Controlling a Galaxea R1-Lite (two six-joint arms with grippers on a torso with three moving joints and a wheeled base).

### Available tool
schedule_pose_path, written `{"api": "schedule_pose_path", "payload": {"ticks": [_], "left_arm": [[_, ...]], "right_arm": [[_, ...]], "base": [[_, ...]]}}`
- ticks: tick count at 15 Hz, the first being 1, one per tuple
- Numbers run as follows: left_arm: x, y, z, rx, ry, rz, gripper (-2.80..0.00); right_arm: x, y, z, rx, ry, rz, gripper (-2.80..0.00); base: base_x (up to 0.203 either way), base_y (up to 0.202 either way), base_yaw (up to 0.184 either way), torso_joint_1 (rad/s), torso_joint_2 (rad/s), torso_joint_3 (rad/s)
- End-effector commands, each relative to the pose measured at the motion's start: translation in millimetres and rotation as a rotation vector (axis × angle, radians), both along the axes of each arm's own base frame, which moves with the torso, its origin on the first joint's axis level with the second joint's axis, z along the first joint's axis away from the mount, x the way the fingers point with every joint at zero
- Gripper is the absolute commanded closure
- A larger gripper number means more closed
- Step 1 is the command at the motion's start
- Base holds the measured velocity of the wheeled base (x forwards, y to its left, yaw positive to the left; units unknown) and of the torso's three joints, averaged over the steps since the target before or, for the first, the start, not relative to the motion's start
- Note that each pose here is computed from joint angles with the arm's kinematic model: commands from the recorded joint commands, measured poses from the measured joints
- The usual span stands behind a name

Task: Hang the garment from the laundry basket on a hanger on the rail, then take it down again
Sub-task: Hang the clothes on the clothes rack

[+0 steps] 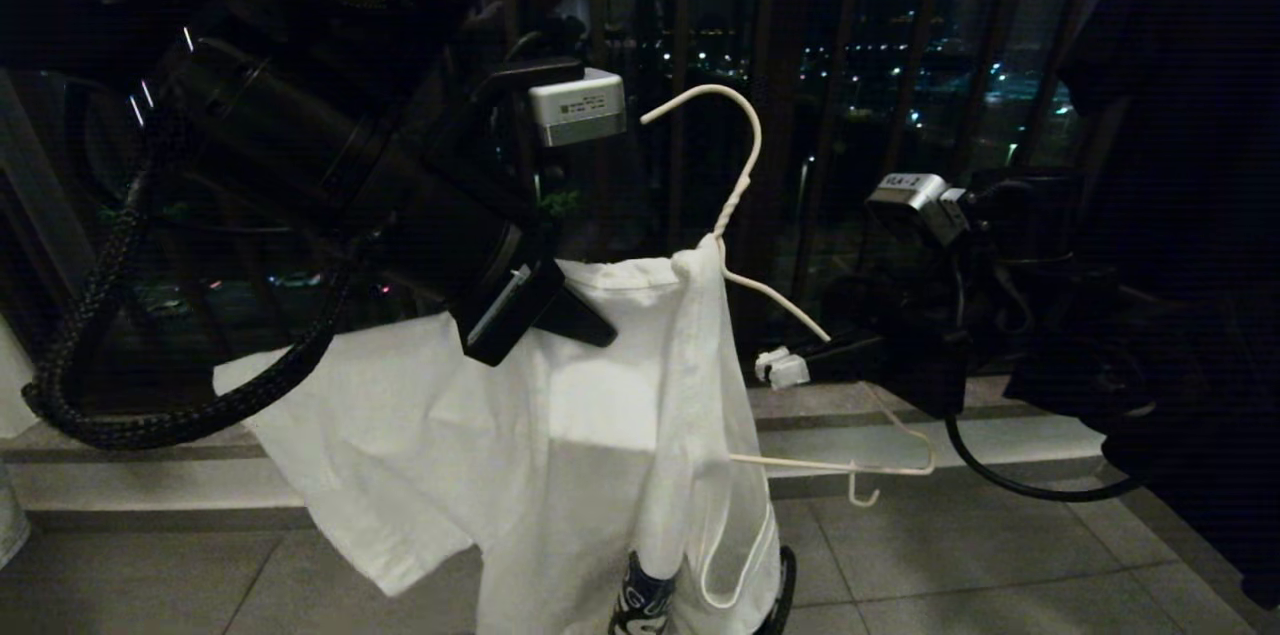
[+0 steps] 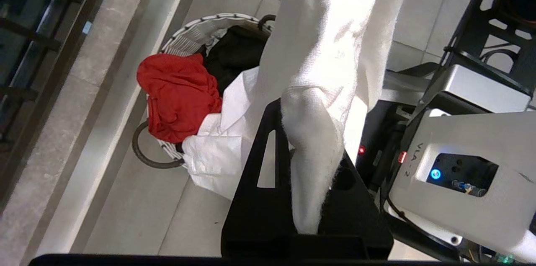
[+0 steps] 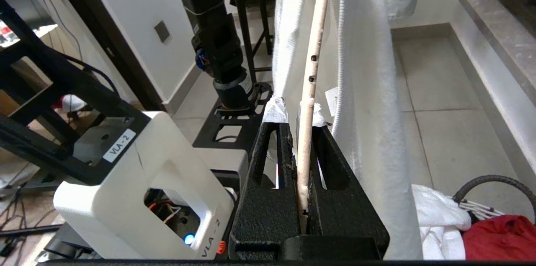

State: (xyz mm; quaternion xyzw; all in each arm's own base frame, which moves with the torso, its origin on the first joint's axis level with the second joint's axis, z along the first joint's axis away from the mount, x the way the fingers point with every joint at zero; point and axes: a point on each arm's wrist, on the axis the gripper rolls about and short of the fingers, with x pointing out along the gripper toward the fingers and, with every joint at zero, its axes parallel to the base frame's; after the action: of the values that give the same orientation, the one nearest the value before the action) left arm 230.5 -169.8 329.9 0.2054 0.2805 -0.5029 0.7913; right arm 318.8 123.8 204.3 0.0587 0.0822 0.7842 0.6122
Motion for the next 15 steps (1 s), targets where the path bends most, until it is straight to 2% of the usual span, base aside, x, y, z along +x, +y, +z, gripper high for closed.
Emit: {"api": "schedule_pose_path", "payload": {"ticks": [1,4,5,12,15], "left_arm": [[0,0,0,0.004,0.002,-0.002,0.00],[-1,0,0,0.002,-0.001,-0.001,0.00],[-1,1,0,0.003,-0.003,-0.001,0.00],[-4,7,6,-0.007,-0.020,0.010,0.00],[-10,12,11,-0.018,-0.029,0.018,0.00]], "right_arm": [[1,-2,1,0.003,-0.007,0.002,0.00],[1,-2,1,0.003,-0.006,0.001,0.00],[1,-2,1,0.004,-0.010,0.002,-2.80],[7,-7,1,0.003,-0.009,-0.024,-2.80],[13,-32,10,0.004,-0.030,-0.131,-2.80]], "base": [[0.000,0.000,0.000,0.000,0.00,0.000],[0.000,0.000,0.000,0.000,0.00,0.000],[0.000,0.000,0.000,0.000,0.00,0.000],[0.000,0.000,0.000,0.000,0.00,0.000],[0.000,0.000,0.000,0.000,0.00,0.000]]}}
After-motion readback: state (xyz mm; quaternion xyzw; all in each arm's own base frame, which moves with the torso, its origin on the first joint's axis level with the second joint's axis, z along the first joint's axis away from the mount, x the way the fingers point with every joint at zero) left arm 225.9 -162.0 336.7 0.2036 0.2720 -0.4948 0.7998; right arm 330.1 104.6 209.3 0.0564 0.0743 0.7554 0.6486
